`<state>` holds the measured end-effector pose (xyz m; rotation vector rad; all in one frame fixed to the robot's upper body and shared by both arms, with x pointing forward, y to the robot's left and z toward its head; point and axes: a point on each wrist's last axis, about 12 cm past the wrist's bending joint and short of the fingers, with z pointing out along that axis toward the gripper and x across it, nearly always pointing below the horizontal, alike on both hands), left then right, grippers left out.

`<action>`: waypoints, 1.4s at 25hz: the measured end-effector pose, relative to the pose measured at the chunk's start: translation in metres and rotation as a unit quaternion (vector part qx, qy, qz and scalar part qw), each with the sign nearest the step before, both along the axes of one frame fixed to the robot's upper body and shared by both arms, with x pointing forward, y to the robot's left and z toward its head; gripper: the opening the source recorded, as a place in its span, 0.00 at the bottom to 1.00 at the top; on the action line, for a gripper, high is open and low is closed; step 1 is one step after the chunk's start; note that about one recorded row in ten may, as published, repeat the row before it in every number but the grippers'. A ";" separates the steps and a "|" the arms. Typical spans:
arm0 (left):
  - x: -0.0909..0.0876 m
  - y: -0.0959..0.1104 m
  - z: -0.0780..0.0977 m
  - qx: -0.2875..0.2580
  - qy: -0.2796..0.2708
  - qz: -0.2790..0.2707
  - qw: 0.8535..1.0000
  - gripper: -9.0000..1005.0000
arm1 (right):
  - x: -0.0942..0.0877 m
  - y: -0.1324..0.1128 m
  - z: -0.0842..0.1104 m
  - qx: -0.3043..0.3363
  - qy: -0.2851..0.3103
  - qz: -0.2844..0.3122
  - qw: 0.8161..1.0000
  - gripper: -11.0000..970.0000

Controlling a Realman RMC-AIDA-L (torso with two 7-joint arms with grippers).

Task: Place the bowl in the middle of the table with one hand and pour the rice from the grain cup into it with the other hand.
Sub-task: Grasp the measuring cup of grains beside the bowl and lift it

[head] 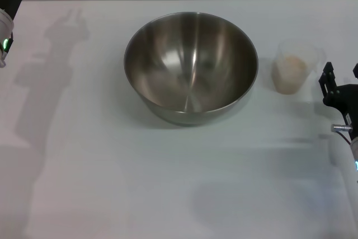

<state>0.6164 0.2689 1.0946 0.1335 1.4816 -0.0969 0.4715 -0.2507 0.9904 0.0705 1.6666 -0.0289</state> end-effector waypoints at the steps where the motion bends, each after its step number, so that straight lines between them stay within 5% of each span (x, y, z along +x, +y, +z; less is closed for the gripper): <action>1: 0.000 0.000 0.000 0.000 0.000 0.000 1.000 0.18 | 0.000 0.000 0.000 0.000 0.001 0.001 1.000 0.58; 35: -0.002 0.003 -0.002 0.000 0.002 0.004 1.000 0.18 | 0.010 0.001 -0.001 -0.008 0.011 0.011 1.000 0.54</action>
